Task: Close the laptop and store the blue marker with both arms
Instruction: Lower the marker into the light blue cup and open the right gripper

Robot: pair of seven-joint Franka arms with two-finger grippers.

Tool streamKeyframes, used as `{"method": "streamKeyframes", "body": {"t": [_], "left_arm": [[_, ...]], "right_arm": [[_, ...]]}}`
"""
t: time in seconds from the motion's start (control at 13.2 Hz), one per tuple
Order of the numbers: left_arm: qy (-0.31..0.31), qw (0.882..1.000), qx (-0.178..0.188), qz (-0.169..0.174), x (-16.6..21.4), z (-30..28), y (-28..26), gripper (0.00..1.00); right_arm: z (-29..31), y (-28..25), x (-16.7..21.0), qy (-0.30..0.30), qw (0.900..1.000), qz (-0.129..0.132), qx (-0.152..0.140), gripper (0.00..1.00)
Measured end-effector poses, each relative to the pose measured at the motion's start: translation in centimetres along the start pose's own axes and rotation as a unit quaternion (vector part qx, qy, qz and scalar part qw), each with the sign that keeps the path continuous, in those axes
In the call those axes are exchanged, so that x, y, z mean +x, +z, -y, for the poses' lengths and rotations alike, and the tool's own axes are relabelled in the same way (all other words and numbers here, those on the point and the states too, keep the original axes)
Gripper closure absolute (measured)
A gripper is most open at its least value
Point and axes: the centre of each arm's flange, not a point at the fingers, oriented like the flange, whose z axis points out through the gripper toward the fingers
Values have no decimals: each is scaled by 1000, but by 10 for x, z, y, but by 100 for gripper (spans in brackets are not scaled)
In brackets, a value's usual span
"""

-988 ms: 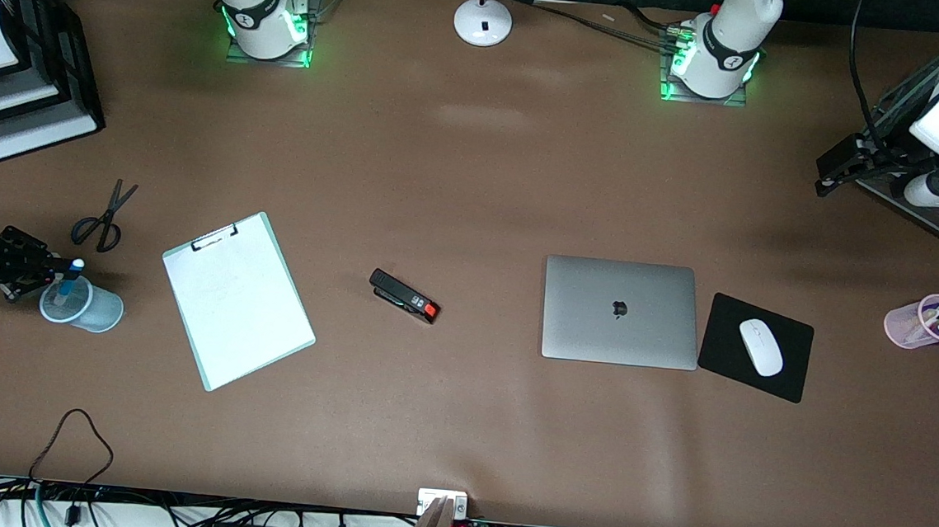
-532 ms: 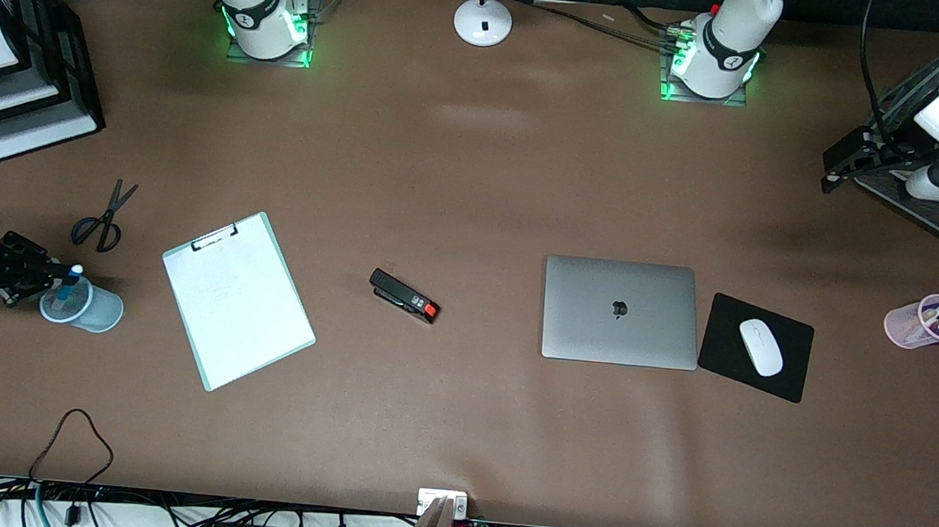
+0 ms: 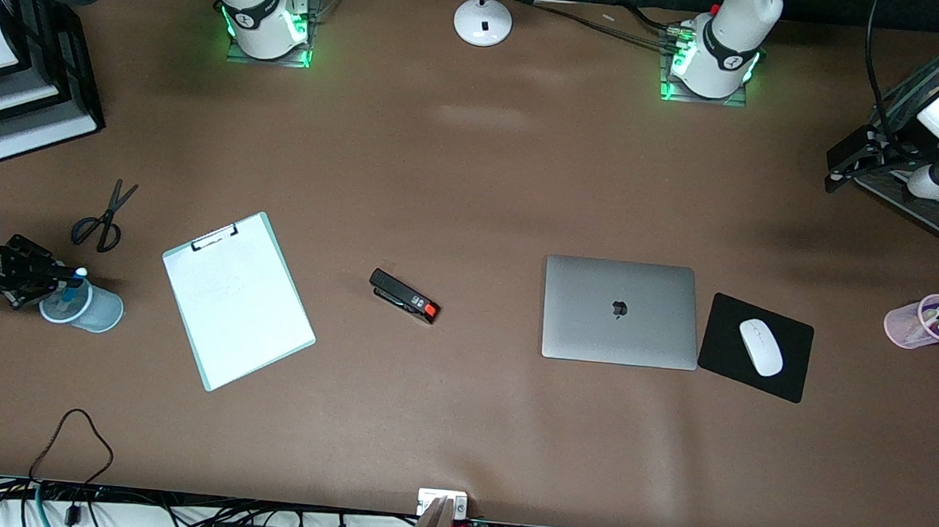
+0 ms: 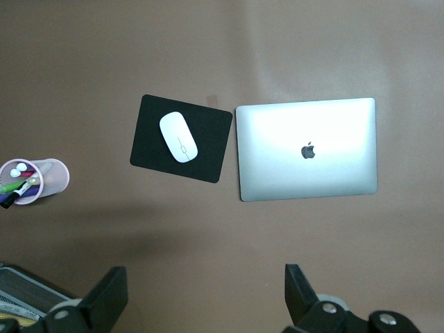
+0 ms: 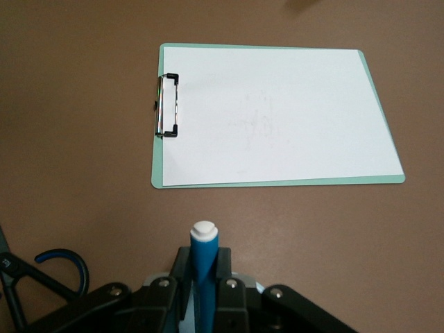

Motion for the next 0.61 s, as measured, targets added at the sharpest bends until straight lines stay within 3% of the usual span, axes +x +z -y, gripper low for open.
{"method": "streamKeyframes", "body": {"t": [0.15,0.23,0.61], "left_arm": [[1,1000,0,0,0,0,0,0],[2,1000,0,0,0,-1,0,0],[2,1000,0,0,0,-1,0,0]], "right_arm": [[2,4,-4,3,1000,-3,0,82],[2,4,-4,5,1000,-3,0,75],[1,-10,4,76,997,-7,2,22]]}}
